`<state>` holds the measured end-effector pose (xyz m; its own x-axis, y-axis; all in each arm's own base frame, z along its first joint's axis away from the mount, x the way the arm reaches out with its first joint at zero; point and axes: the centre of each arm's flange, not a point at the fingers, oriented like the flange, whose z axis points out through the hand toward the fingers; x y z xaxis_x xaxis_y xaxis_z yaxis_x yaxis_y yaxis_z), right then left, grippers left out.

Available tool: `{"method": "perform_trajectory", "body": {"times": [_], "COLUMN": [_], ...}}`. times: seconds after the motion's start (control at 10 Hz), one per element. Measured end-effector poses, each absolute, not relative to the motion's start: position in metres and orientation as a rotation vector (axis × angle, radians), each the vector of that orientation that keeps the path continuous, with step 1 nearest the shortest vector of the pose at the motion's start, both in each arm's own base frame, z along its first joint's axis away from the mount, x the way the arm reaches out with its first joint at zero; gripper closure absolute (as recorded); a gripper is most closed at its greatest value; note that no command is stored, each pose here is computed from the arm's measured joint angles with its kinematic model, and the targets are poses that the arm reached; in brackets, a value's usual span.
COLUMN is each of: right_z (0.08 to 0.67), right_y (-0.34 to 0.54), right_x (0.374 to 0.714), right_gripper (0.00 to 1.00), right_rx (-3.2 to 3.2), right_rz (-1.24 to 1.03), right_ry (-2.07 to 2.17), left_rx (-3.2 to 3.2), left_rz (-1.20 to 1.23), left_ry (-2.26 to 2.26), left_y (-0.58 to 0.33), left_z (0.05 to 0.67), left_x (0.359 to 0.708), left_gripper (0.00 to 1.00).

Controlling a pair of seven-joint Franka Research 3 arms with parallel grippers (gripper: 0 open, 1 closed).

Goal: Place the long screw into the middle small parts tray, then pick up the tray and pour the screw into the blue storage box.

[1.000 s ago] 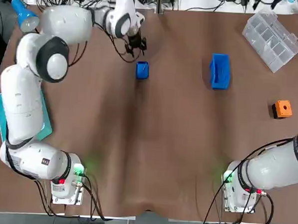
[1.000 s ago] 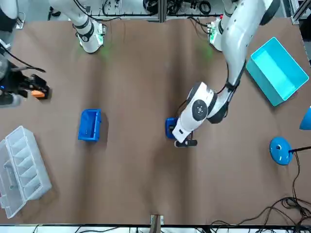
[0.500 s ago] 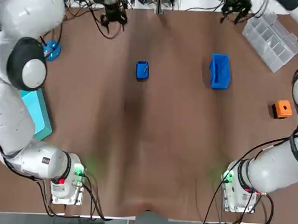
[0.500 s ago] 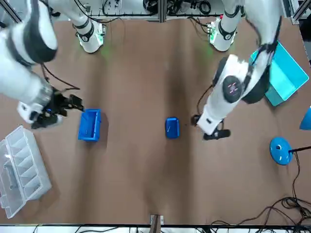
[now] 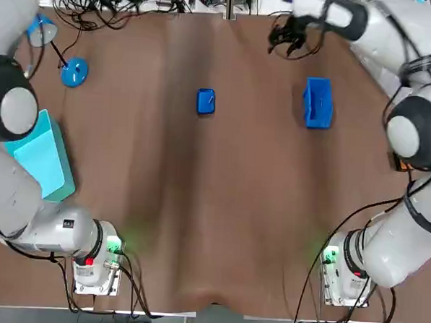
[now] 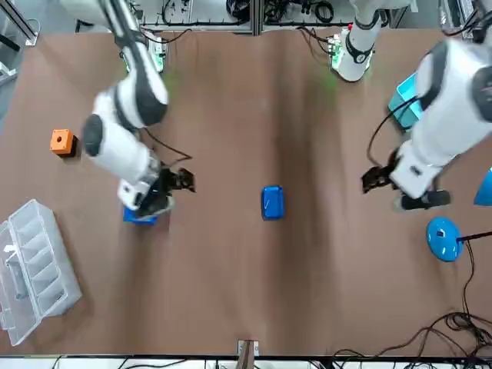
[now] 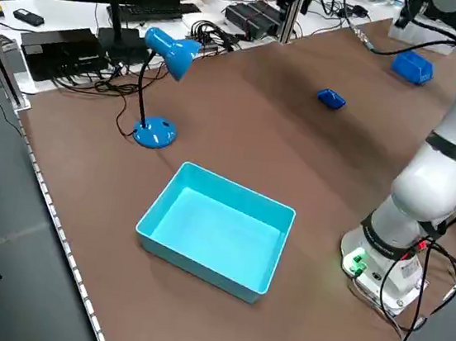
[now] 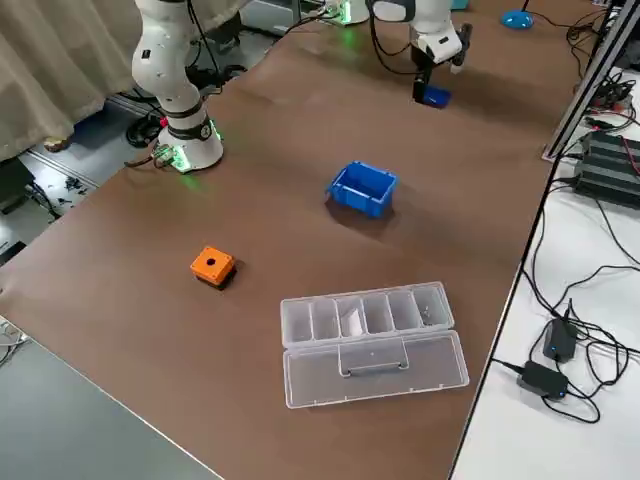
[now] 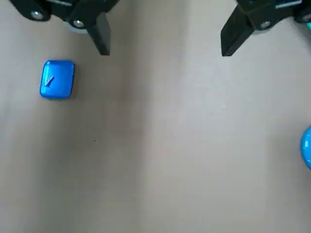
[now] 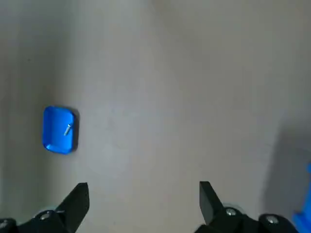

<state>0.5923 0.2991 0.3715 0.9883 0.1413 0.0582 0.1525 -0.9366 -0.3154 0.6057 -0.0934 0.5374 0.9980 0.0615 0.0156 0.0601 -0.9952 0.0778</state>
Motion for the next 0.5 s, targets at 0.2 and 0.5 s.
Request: {"method": "perform_trajectory", "body": {"times": [0.2,0.5], "right_z": [0.331,0.257], "right_y": [0.359,0.432], "right_x": [0.580,0.551], "right_gripper": [0.07,0.20], "right_rx": [-2.756,-2.749], "right_rz": [-0.079,-0.122], "right_ry": [-0.184,-0.135], "left_rx": [3.073,3.080], "left_rz": [0.002,-0.027], "left_ry": [0.032,0.029], "left_y": [-0.053,-0.022], "left_z": [0.577,0.618], "left_x": [0.581,0.544], "left_gripper": [0.00,0.00]}}
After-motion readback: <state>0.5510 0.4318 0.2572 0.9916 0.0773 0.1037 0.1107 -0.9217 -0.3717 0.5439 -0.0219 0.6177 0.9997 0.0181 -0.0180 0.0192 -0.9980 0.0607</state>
